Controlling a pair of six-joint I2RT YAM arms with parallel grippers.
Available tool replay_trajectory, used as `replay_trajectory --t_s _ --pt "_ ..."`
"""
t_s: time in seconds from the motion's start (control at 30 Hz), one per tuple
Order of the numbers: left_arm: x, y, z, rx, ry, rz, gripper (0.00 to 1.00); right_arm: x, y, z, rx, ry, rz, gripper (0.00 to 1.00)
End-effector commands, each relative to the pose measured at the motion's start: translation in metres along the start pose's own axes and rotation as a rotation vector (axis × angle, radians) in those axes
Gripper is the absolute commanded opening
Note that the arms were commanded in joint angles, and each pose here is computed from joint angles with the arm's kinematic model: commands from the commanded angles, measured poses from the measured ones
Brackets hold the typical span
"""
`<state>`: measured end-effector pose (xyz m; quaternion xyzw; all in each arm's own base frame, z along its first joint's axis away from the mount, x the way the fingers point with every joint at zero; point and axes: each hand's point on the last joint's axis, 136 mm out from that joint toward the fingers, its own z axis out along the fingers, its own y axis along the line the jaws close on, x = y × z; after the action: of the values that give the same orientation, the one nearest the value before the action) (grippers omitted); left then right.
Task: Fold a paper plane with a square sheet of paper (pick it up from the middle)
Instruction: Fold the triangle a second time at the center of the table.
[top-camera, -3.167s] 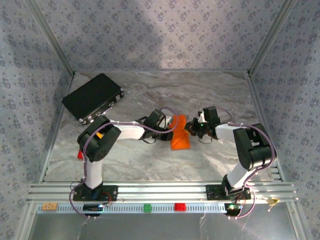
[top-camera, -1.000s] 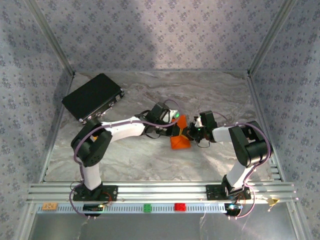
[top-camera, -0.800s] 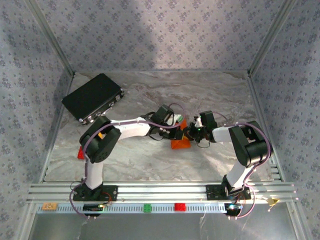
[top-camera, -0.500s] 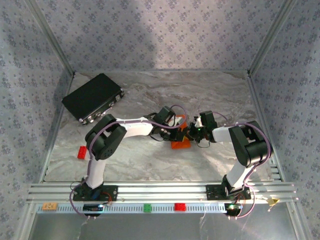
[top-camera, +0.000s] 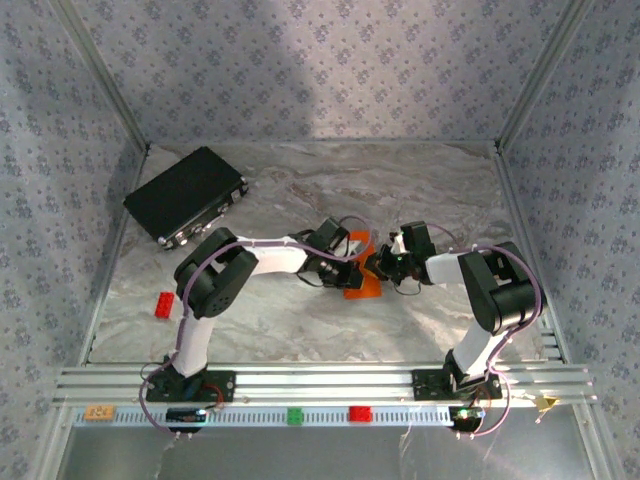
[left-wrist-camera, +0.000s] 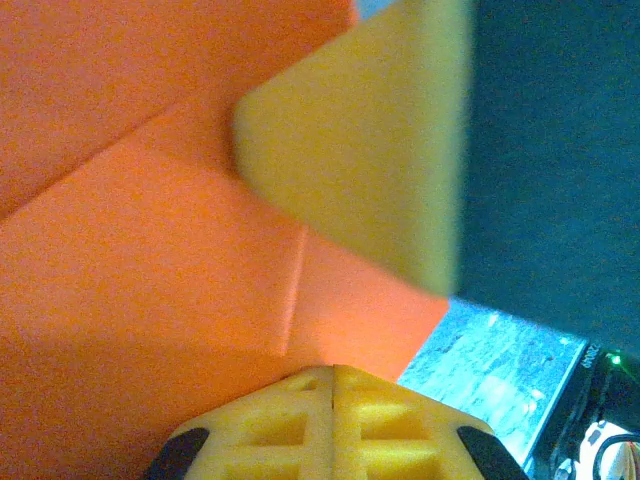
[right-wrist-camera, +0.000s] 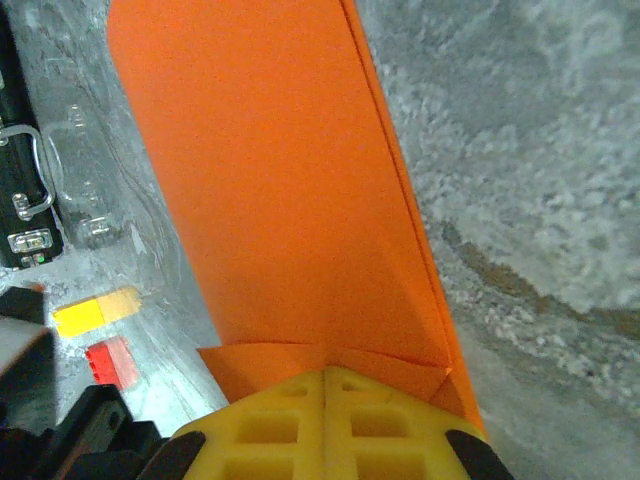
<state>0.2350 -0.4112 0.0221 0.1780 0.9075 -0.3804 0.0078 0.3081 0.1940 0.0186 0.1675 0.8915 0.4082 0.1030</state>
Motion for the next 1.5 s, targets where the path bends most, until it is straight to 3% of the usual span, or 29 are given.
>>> replay_trajectory --t_s 0.0,0.83,1.17,1.47 --pt "0.012 0.011 0.001 -0.025 0.018 -0.007 0.06 0.013 -0.043 -0.002 0.138 0.016 0.077 0.01" --pt "0.064 0.021 -0.024 -0.06 0.033 -0.025 0.05 0.011 -0.045 -0.006 0.144 0.009 0.076 0.01" --pt "0.015 -0.031 -0.049 0.053 -0.113 0.067 0.05 0.01 -0.041 -0.005 0.129 0.01 0.076 0.01" --pt "-0.017 -0.012 -0.017 0.006 -0.099 0.029 0.03 0.011 -0.04 -0.003 0.121 0.016 0.078 0.01"
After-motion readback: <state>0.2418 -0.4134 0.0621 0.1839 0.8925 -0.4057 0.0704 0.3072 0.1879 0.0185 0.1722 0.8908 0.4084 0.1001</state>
